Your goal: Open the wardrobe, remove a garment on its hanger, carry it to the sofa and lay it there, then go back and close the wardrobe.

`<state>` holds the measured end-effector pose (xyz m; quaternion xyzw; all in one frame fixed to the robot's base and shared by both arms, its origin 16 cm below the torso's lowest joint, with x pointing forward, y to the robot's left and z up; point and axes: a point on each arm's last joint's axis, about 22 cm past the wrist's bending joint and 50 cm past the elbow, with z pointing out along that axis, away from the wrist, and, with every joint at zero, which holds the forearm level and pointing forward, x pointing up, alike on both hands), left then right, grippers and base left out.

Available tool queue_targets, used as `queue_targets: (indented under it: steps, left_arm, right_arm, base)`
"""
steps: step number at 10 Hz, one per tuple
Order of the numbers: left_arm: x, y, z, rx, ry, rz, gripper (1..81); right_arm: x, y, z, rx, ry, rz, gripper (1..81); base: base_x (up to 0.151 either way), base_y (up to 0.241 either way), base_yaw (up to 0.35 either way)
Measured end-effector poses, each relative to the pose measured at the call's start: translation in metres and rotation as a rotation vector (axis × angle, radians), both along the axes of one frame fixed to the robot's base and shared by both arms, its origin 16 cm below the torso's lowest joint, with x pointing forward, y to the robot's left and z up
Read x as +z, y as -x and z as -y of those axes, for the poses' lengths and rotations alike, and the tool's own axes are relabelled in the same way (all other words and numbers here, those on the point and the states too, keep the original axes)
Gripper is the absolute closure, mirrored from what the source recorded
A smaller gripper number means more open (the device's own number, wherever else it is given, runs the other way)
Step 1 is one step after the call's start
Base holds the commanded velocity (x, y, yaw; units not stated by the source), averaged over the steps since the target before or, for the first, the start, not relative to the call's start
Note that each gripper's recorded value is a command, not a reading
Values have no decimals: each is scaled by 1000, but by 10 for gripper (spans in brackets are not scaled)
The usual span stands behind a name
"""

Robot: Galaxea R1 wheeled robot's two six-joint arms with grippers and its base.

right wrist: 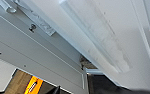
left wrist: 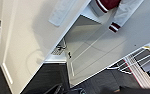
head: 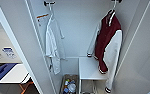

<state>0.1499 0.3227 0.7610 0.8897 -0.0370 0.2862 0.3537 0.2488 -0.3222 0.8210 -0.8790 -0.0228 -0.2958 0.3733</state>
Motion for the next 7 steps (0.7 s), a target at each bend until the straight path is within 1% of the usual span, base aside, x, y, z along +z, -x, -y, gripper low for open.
queue_targets:
  steps: [1,2,3,4,5,6,7]
  left_arm:
    - [-13,39,-18,44,-13,-53,10]
    - [-28,72,-39,70,-46,-96,10]
    - [-44,82,-65,104,-83,-90,10]
    - [-60,79,-87,140,-110,-69,10]
    - [-79,79,-100,161,-129,-63,10]
    - [-102,80,-99,179,-133,-69,10]
    - [-126,80,-81,189,-114,-74,10]
  right_arm:
    - [1,-3,21,-57,7,10,10]
    - [-8,-1,46,-98,40,-2,10]
    - [-36,17,88,-146,114,-61,10]
    - [-59,28,121,-178,177,-97,10]
    - [-78,34,143,-205,217,-120,10]
    - [-98,39,144,-219,219,-139,10]
    - [-126,49,118,-222,177,-175,10]
  base:
    - [0,0,0]
    - [0,0,0]
    - [0,0,0]
    - [0,0,0]
    - [0,0,0]
    - [0,0,0]
    - [0,0,0]
